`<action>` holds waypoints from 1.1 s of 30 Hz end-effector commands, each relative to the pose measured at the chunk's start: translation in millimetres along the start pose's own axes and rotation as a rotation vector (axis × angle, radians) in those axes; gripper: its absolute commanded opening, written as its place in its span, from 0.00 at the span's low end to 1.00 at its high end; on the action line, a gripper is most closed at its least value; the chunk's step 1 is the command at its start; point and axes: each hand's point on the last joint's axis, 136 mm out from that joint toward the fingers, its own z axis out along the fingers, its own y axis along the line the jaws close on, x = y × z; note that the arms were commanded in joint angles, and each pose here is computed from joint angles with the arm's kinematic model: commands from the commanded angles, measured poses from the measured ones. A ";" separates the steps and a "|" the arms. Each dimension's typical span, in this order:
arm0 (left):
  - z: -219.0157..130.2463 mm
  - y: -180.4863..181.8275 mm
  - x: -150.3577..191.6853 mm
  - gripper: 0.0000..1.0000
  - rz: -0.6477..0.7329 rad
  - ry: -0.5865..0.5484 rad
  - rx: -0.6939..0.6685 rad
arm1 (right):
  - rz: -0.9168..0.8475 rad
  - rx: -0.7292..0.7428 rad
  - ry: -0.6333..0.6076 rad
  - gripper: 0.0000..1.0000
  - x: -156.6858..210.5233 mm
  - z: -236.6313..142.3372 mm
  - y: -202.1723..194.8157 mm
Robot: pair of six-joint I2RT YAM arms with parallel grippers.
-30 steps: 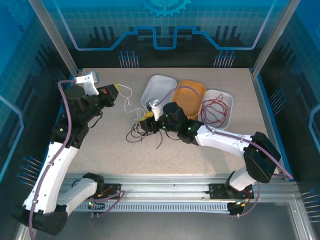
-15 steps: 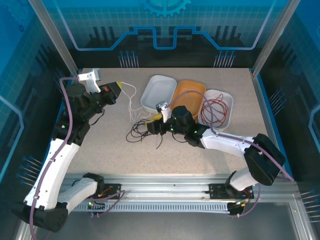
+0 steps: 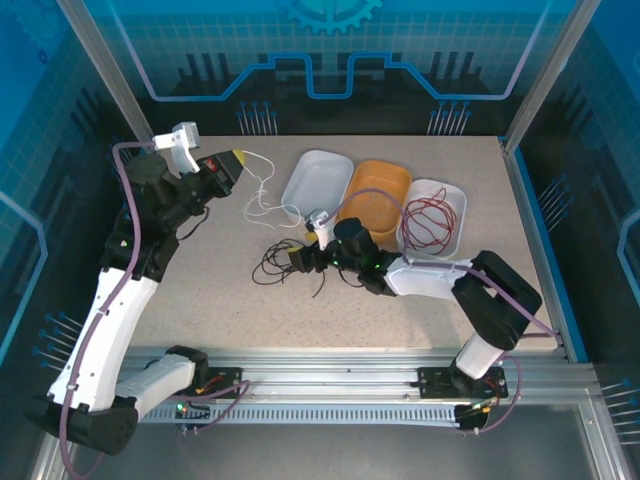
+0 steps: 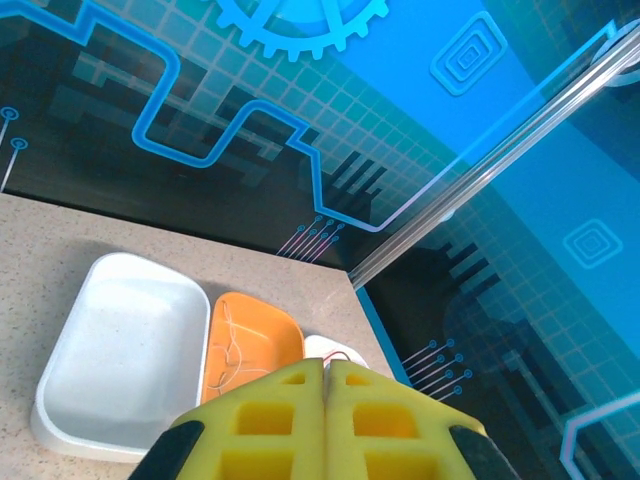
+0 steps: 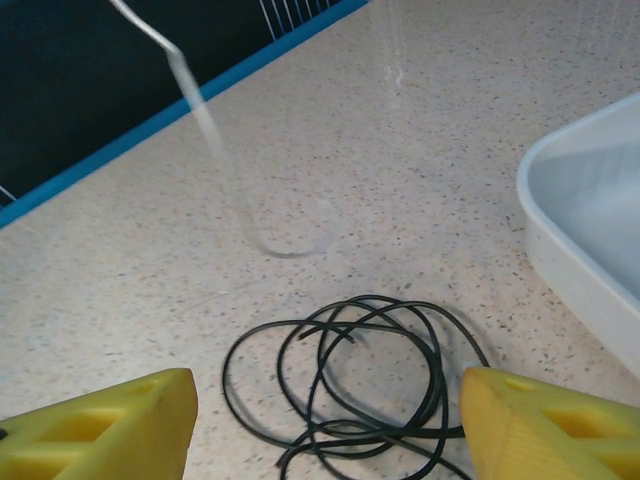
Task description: Untangle the cables
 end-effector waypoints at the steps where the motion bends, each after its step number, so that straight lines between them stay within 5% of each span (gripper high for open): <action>1: -4.5 -19.4 -15.5 0.00 0.003 -0.029 0.057 | -0.073 -0.013 -0.170 0.70 -46.5 10.9 5.5; 12: -9.7 -25.9 -21.6 0.00 0.008 -0.041 0.063 | -0.089 -0.112 -0.231 0.69 -53.7 27.4 32.8; 23: -8.3 -24.0 -22.1 0.00 0.003 -0.048 0.058 | -0.100 -0.160 -0.272 0.55 -54.6 11.2 44.3; 33: -7.5 -22.3 -21.1 0.00 0.002 -0.044 0.052 | -0.121 -0.221 -0.273 0.59 -49.3 13.4 65.0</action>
